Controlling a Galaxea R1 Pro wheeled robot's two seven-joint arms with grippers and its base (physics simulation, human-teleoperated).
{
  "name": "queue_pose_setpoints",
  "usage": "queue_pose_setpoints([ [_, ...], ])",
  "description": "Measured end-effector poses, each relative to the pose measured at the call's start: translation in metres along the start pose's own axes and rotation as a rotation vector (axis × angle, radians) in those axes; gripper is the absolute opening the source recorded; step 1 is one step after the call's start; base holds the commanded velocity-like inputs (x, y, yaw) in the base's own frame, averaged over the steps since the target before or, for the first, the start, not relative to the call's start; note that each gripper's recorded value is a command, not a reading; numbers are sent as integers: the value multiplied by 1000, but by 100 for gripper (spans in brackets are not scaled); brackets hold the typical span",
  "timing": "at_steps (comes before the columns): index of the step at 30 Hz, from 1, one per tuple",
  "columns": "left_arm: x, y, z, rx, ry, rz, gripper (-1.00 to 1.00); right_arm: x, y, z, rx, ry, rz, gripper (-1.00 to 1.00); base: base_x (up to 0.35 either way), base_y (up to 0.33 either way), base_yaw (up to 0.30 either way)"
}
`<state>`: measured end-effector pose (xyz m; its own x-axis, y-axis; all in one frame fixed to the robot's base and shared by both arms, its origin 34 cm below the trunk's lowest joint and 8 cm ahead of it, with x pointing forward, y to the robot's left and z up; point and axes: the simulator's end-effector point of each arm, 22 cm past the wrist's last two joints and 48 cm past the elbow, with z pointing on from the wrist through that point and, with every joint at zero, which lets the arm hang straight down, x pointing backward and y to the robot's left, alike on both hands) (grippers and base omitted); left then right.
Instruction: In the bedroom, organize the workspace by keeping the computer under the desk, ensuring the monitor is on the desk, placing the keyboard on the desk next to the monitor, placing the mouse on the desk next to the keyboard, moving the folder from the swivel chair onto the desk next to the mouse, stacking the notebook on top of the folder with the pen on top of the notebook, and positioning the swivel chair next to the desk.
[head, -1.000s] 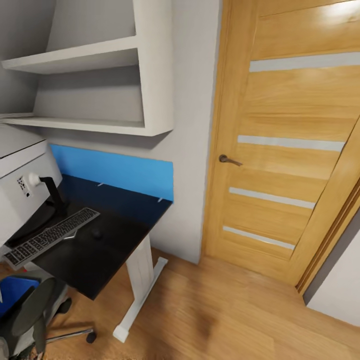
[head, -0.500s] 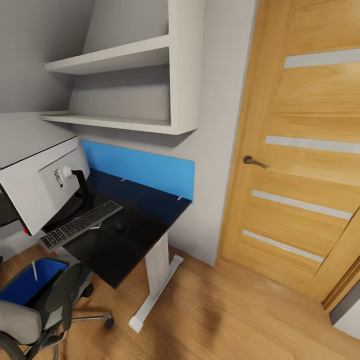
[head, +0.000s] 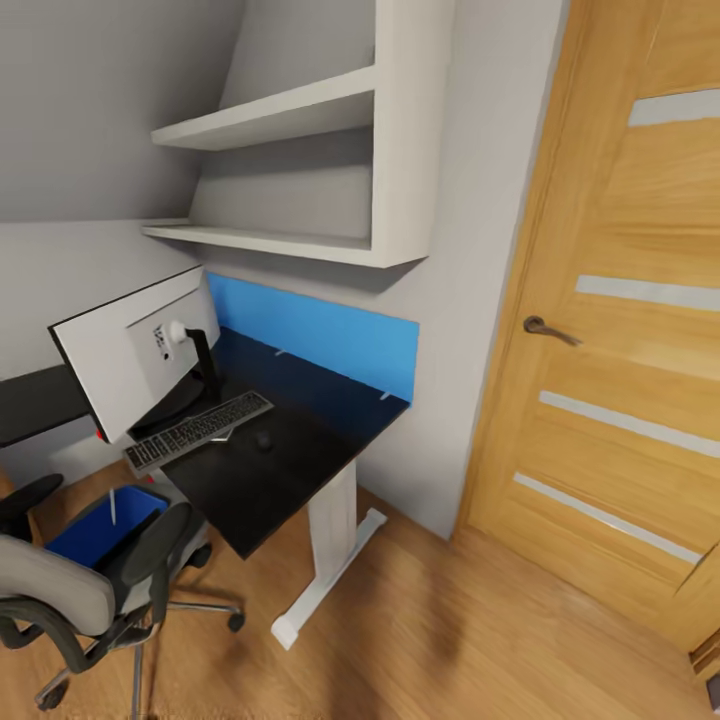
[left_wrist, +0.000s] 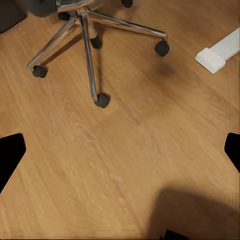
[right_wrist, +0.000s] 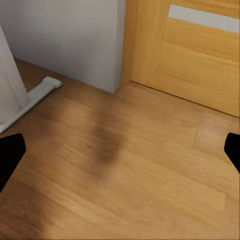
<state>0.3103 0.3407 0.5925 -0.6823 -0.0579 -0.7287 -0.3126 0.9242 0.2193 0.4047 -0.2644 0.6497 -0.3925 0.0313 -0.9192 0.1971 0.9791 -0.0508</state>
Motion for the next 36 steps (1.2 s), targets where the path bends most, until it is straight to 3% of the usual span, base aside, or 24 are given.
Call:
queue_pose_setpoints([
  [36, 2, 0, 0, 2, 4, 2, 100, 3, 0, -1, 0, 8, -1, 100, 0, -4, 286],
])
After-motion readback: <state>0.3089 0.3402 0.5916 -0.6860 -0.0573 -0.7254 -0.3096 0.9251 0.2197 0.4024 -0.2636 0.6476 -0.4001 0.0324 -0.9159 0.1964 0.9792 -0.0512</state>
